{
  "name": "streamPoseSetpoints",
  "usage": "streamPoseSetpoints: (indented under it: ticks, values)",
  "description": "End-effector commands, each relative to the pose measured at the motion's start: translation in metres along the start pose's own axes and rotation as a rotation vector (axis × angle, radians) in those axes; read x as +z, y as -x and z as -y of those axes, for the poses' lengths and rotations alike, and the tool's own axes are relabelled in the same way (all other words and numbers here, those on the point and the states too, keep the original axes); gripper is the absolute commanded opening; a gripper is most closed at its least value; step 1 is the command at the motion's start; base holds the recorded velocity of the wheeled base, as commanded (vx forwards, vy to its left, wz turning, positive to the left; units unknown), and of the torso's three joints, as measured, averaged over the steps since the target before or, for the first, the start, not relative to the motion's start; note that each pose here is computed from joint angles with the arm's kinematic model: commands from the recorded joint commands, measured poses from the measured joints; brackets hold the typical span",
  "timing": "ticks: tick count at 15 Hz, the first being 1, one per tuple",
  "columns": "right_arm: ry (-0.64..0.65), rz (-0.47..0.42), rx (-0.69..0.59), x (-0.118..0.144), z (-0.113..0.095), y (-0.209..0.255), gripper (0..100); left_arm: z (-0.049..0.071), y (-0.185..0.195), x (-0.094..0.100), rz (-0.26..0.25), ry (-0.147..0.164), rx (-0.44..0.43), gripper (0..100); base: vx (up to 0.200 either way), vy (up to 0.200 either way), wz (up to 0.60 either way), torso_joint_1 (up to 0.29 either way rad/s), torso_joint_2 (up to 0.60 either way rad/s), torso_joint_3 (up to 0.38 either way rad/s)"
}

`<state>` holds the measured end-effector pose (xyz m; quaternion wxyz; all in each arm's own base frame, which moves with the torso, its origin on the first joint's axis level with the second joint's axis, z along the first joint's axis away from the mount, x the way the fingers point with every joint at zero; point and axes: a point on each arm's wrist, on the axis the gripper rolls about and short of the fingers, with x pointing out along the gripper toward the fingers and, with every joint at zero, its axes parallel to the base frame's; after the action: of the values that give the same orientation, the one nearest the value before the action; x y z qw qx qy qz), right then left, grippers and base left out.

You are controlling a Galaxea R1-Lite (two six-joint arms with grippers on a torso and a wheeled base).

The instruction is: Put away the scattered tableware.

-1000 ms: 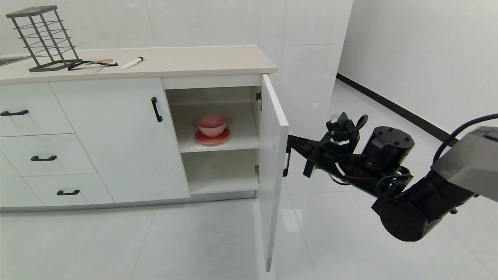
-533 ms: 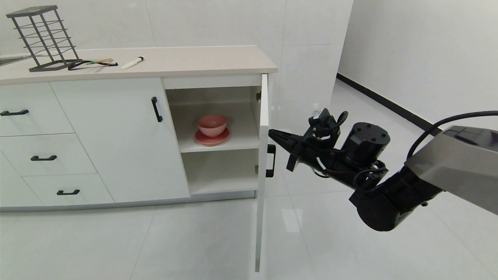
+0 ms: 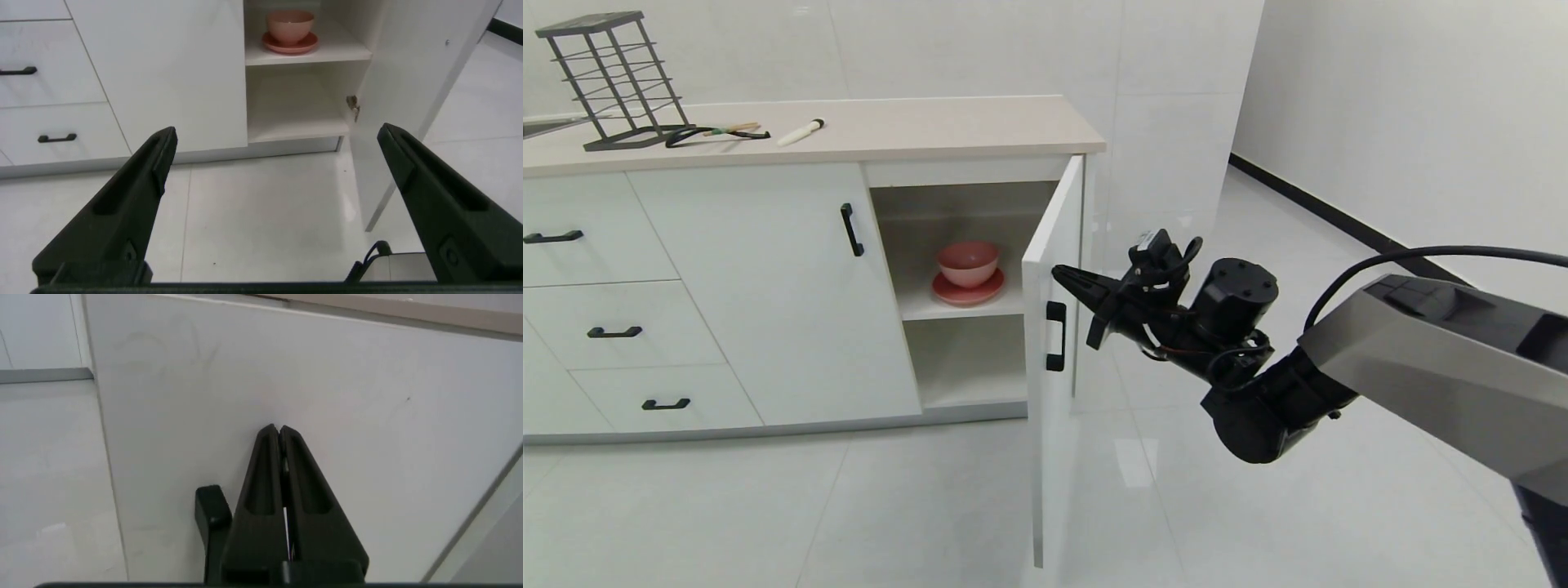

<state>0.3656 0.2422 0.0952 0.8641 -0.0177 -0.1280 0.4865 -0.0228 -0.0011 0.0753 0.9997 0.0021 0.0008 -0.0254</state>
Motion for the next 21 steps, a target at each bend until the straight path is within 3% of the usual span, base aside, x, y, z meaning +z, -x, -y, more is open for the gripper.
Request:
streamPoseSetpoints:
  ticks: [1, 16, 21]
  values:
    - [0.001, 0.007, 0.010, -0.009, -0.002, -0.008, 0, 0.000, 0.000, 0.000, 0.000, 0.000, 0.000, 100, 0.000, 0.000, 0.00, 0.000, 0.00, 0.000]
    - [0.074, 0.159, 0.004, -0.062, 0.020, -0.067, 0, 0.000, 0.000, 0.000, 0.000, 0.000, 0.000, 100, 0.000, 0.000, 0.00, 0.000, 0.00, 0.000]
    - [0.092, 0.201, -0.031, -0.095, 0.027, -0.087, 0, 0.000, 0.000, 0.000, 0.000, -0.002, 0.000, 100, 0.000, 0.000, 0.00, 0.000, 0.00, 0.000]
